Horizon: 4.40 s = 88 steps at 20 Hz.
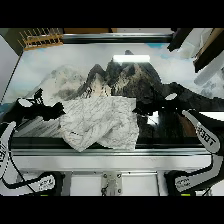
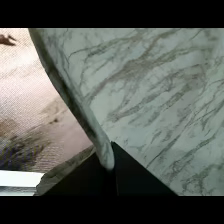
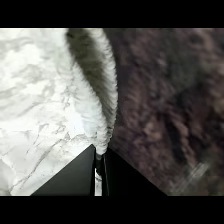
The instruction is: Fold the clothes and pants, and hang the long-sleeved shirts on hangers.
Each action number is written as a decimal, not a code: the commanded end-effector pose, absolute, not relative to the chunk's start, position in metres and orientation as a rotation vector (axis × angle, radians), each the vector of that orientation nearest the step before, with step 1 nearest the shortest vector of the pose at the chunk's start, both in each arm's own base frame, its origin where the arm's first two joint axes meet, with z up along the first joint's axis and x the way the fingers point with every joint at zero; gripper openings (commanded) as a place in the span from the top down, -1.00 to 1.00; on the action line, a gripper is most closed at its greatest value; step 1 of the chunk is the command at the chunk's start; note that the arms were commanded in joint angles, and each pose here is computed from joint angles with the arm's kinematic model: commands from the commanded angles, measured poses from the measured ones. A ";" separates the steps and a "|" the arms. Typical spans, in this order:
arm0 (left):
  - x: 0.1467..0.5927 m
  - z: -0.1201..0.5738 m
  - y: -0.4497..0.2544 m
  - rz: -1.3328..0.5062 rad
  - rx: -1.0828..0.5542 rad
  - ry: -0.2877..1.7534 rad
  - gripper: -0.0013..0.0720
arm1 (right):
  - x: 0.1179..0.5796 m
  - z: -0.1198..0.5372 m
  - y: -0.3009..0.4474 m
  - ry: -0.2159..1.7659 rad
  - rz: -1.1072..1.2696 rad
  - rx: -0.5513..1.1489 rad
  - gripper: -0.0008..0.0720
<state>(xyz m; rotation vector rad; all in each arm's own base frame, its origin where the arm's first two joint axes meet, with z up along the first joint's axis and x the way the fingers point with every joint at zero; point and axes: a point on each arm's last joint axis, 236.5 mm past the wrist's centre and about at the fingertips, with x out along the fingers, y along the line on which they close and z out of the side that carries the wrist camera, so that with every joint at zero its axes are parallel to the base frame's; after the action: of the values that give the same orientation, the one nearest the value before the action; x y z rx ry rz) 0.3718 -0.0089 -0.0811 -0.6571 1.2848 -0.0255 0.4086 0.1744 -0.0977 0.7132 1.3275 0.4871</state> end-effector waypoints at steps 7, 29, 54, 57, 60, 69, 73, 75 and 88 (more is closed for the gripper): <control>0.422 0.257 0.006 -0.139 -0.398 0.520 0.95 | 0.448 0.217 0.163 0.629 0.674 0.388 0.94; 0.454 0.338 -0.050 -0.288 -0.268 0.328 0.95 | 0.319 0.189 0.122 0.970 0.398 0.452 0.94; 0.298 -0.095 0.011 0.089 -0.750 1.391 -0.60 | 0.384 0.145 0.064 0.892 0.199 0.311 -0.79; 0.291 -0.116 -0.003 0.084 -0.814 1.419 -0.60 | 0.382 0.147 0.074 0.892 0.225 0.318 -0.79; 0.296 -0.126 -0.015 0.058 -0.782 1.449 -0.60 | 0.382 0.150 0.079 0.885 0.242 0.342 -0.79; 0.333 -0.121 -0.062 -0.067 -0.637 1.438 0.21 | 0.380 0.148 0.079 0.897 0.242 0.341 -0.79; 0.337 -0.108 -0.065 -0.095 -0.607 1.420 0.95 | 0.358 0.124 0.064 1.019 0.199 0.264 -0.79; 0.327 -0.102 -0.066 -0.106 -0.593 1.405 0.95 | 0.332 0.088 0.048 1.145 0.139 0.272 -0.80; 0.275 -0.087 -0.072 -0.131 -0.565 1.352 0.95 | 0.283 -0.109 0.067 1.197 -0.202 0.988 -0.80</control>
<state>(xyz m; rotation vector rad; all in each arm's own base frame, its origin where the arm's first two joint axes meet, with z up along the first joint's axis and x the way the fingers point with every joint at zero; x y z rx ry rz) 0.2754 -0.0723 -0.0890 -0.5684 1.3655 -0.1291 0.2661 0.0615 -0.0953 0.9249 1.3068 -0.1891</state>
